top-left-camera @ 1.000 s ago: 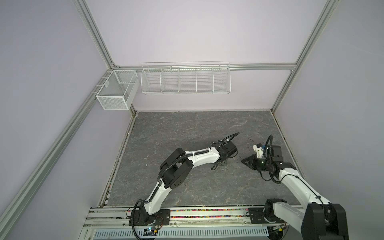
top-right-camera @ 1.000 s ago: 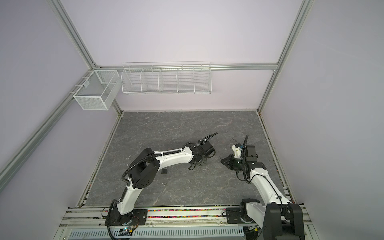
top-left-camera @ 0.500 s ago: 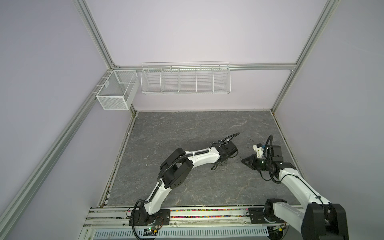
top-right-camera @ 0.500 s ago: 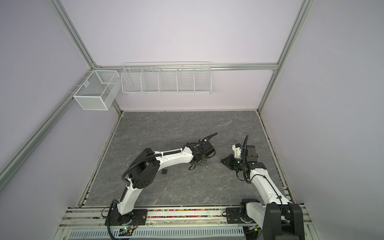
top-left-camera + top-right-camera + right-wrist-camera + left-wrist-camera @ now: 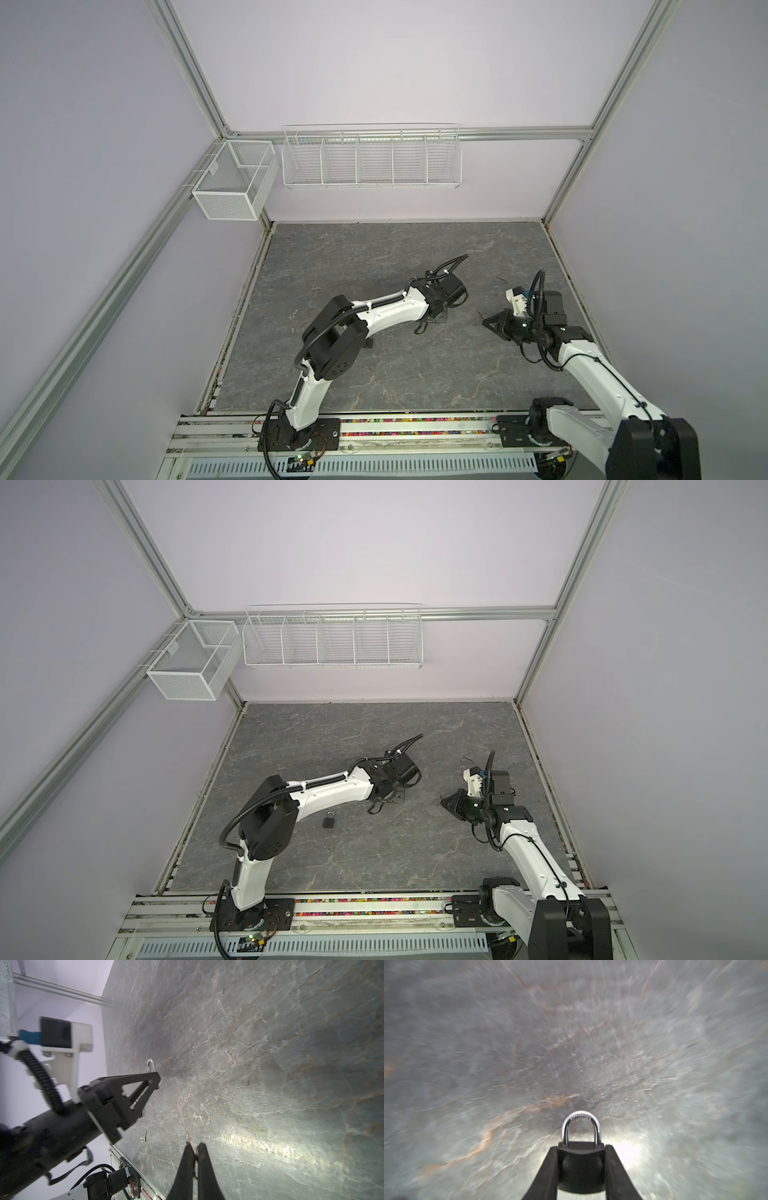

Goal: Unlock with the key

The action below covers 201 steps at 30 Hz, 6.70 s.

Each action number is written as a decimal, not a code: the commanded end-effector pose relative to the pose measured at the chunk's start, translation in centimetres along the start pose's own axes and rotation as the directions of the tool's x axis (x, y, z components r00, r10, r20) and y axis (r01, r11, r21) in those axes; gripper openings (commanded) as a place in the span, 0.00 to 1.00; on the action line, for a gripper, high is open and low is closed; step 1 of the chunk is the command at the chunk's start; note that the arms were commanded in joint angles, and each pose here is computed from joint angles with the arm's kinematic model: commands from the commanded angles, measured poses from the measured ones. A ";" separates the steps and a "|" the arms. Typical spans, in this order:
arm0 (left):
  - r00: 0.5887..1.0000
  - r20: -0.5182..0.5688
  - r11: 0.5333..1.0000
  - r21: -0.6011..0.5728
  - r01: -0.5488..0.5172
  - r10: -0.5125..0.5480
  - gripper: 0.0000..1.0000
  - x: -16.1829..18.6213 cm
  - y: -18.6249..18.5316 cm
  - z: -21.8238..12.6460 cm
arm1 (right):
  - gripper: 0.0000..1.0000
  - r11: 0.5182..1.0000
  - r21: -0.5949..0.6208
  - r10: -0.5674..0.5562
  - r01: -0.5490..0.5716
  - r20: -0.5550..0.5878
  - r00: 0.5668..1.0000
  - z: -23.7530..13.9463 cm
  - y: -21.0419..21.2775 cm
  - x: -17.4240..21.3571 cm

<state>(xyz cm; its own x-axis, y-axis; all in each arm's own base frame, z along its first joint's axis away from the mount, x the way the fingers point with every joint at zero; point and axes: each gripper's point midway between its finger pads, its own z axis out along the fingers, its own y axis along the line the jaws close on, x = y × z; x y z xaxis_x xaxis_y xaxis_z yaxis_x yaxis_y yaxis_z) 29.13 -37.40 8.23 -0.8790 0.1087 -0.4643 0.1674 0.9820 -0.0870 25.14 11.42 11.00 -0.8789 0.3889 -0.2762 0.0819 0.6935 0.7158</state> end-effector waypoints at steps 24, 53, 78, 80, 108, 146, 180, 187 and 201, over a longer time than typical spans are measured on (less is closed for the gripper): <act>0.850 0.181 0.852 0.289 0.436 -0.496 0.00 -6.7 1.1 -10.3 | 0.06 0.980 -0.173 -0.051 0.095 0.242 0.969 3.0 12.2 2.8; 0.870 0.231 0.886 0.279 0.370 -0.436 0.00 -6.4 3.4 -13.3 | 0.06 0.973 -0.201 -0.063 0.113 0.241 0.968 6.5 18.5 4.4; 0.895 0.206 0.900 0.282 0.332 -0.395 0.00 -6.1 2.7 -12.9 | 0.06 0.969 -0.206 -0.074 0.136 0.284 0.956 5.9 19.4 3.6; 0.894 0.214 0.902 0.277 0.332 -0.394 0.00 -6.1 2.8 -12.9 | 0.06 0.967 -0.213 -0.071 0.136 0.288 0.955 5.8 19.4 3.5; 0.871 0.245 0.890 0.284 0.356 -0.426 0.00 -6.9 3.6 -14.0 | 0.06 0.957 -0.256 -0.062 0.139 0.289 0.955 5.4 19.9 3.8; 0.835 0.249 0.861 0.291 0.418 -0.490 0.00 -7.5 5.1 -14.7 | 0.06 0.920 -0.321 -0.088 0.223 0.385 0.919 5.6 20.1 3.7; 0.850 0.261 0.877 0.292 0.381 -0.457 0.00 -7.7 4.8 -14.9 | 0.06 0.907 -0.327 -0.124 0.265 0.394 0.911 5.8 21.4 3.8; 0.857 0.272 0.890 0.263 0.373 -0.439 0.00 -7.8 5.1 -14.7 | 0.06 0.904 -0.344 -0.112 0.253 0.380 0.918 5.9 21.4 4.0; 0.872 0.244 0.892 0.278 0.356 -0.423 0.00 -7.3 4.6 -14.6 | 0.06 0.910 -0.351 -0.082 0.220 0.367 0.926 6.4 21.4 3.1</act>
<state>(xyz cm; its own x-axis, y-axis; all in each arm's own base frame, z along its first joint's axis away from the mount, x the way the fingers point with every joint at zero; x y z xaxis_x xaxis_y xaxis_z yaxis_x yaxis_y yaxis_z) 29.64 -31.01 22.53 -0.7352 -0.3489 -0.5812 -0.0565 0.8859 -0.4603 26.45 31.26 20.23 -0.6571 0.4876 -0.5749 -0.2926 0.5379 0.7906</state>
